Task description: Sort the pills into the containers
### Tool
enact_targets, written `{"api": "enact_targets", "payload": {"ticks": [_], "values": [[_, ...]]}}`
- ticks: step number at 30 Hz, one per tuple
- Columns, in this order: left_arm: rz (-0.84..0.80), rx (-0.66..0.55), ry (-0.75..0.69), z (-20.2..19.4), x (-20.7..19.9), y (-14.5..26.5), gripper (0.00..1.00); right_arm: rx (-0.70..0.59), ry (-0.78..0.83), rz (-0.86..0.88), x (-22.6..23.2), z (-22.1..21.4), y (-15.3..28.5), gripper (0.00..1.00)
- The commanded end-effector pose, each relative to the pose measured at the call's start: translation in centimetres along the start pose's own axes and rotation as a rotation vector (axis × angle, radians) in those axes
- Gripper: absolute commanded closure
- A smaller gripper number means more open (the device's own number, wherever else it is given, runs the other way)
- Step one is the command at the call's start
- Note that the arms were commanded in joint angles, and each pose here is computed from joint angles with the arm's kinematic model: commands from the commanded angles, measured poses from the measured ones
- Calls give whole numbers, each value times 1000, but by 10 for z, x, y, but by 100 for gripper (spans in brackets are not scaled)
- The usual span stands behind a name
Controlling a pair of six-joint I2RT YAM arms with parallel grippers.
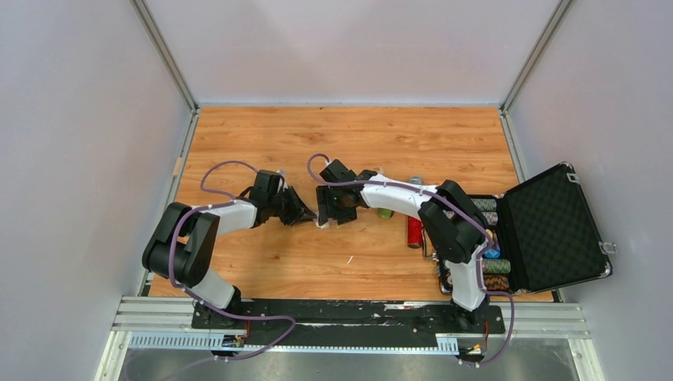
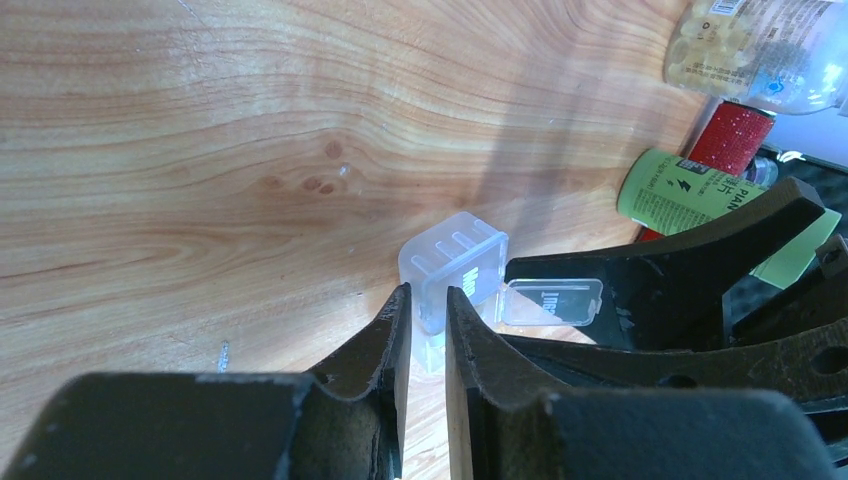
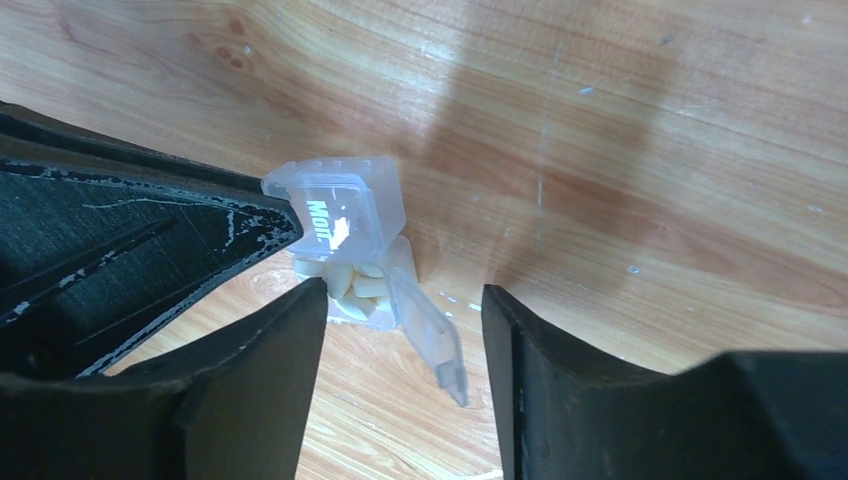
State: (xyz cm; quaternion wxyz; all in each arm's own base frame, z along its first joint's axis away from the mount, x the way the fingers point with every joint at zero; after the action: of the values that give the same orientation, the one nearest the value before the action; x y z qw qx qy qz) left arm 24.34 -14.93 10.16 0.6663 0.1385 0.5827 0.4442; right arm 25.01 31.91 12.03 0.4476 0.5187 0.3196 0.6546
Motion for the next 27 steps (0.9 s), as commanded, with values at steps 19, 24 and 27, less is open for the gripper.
{"api": "enact_targets", "payload": {"ticks": [19,24,27], "values": [[115,28,25,-5,14,-5,71,-23,-13,167,14,20,51,41],[106,25,34,-4,13,-5,68,2,-21,189,13,18,47,49],[98,27,39,-5,13,-6,65,8,-28,203,12,19,47,52]]}}
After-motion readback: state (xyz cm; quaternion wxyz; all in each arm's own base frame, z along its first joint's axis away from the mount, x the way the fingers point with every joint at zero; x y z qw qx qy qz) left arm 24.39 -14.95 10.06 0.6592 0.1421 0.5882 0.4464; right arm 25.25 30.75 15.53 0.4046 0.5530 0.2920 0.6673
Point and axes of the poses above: each gripper's point midway between its finger pads, its own y axis back along the fingers, its own x axis along the line the jaws close on, z = x × y, the point moved 10 cm from there along y, back along the fingers, and after that the axes turned 10 degrees about -y, right-handed, at the moved point
